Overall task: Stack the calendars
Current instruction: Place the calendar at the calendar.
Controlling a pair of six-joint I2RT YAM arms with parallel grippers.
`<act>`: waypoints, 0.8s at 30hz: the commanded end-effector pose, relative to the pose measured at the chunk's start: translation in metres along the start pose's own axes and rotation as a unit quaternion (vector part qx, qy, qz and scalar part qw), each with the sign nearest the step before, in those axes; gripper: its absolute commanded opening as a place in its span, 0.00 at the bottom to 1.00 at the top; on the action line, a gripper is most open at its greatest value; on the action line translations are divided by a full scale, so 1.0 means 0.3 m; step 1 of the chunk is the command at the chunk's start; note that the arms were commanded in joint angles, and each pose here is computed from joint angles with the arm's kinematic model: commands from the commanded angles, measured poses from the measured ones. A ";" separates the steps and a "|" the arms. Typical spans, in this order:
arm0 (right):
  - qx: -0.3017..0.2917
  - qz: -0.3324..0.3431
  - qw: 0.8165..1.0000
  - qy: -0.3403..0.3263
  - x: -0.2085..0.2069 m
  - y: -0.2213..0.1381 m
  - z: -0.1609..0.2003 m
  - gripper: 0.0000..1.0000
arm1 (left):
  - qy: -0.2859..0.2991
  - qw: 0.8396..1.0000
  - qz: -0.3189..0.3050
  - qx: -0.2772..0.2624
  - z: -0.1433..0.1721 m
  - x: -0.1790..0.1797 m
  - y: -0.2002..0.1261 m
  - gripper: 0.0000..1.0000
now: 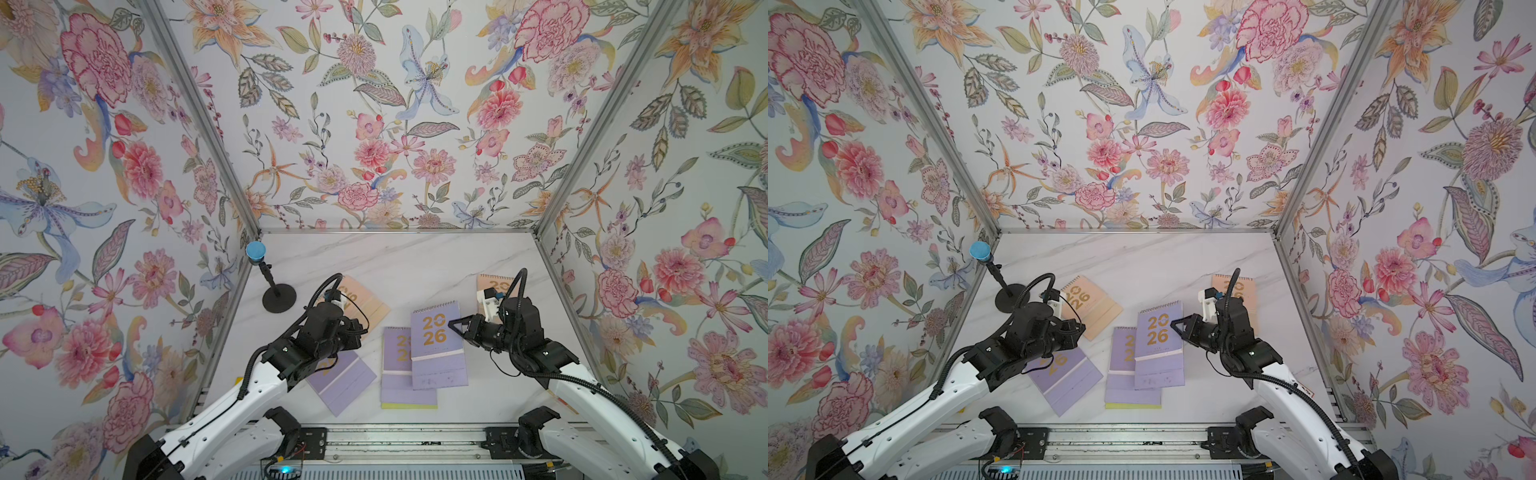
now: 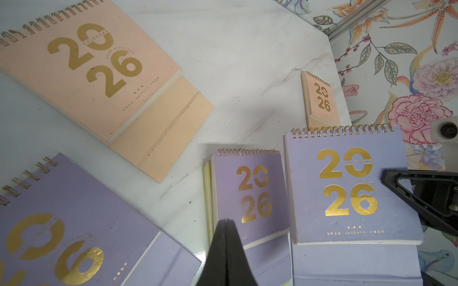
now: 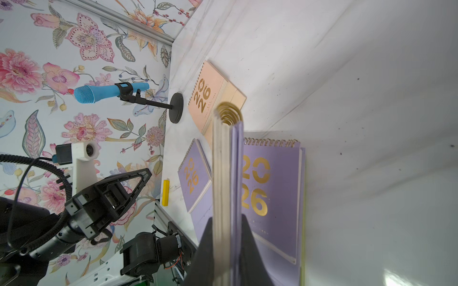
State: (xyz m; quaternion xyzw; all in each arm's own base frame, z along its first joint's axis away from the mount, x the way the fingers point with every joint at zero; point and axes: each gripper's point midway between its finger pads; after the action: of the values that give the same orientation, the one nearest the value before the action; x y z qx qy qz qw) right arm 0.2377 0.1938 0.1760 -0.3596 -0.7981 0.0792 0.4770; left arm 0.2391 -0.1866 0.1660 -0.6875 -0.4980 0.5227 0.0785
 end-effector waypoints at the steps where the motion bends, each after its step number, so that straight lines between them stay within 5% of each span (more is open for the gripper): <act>1: -0.037 -0.041 0.998 -0.001 0.056 -0.003 -0.037 0.04 | -0.009 1.000 -0.006 0.009 0.022 0.038 0.011 0.00; 24: -0.032 -0.069 0.997 0.014 0.014 0.006 0.089 0.04 | -0.021 0.999 0.013 0.022 0.080 0.091 0.102 0.00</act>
State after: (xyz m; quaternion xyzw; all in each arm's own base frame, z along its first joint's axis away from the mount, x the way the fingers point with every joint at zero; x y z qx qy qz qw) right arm 0.2121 0.1975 0.1436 -0.3369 -0.7983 0.0508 0.4966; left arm 0.2361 -0.1940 0.1255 -0.6861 -0.4754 0.5448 0.0801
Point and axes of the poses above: each gripper's point midway between its finger pads, its own y axis out along the fingers, its own x axis along the line the jaws close on, z = x × y, and after that the axes turned 13 degrees about -y, right-handed
